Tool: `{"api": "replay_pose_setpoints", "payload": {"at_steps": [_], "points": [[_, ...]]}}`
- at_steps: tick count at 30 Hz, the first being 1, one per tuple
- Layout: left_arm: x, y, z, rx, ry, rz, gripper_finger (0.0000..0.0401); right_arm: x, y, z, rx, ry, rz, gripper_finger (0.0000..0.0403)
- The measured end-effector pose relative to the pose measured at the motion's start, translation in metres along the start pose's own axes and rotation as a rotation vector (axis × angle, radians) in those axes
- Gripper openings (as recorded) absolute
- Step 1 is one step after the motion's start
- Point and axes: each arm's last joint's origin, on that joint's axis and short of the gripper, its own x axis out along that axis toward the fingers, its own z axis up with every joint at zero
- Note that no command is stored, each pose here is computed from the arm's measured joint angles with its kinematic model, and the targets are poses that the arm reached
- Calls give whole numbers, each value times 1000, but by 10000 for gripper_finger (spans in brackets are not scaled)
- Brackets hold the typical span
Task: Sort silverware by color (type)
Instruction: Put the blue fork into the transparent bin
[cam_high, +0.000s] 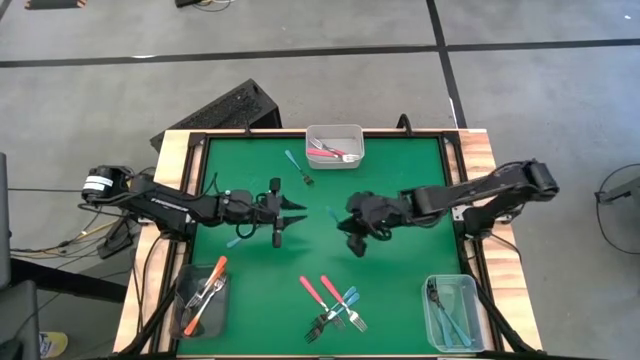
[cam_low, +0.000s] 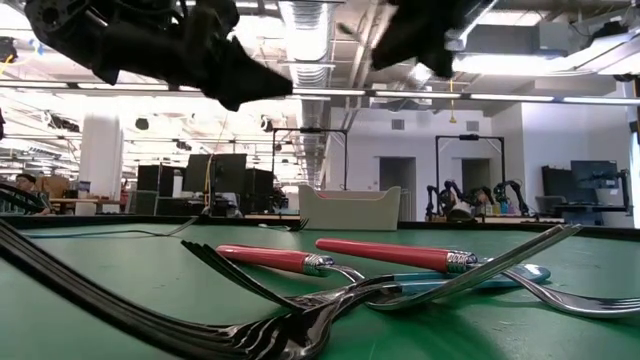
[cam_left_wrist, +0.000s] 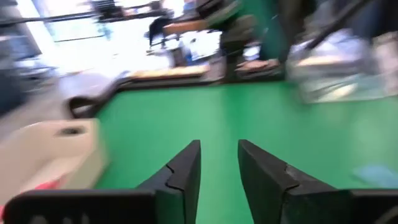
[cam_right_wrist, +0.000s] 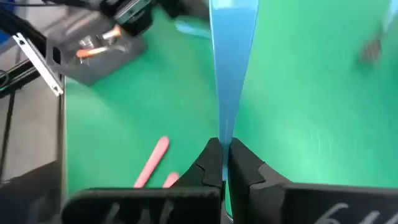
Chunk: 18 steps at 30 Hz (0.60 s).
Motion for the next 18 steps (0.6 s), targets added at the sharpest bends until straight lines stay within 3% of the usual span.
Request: {"api": "replay_pose_setpoints", "payload": {"at_steps": [5, 9, 18], "points": [[-1, 6, -6, 81, 85, 189, 106, -44, 16, -21, 183, 295, -33, 20], [-1, 11, -12, 120, 148, 239, 100, -74, 28, -50, 340, 485, -115, 25], [-1, 30, -21, 103, 235, 306, 77, -110, 67, -124, 580, 661, -352, 42]]}}
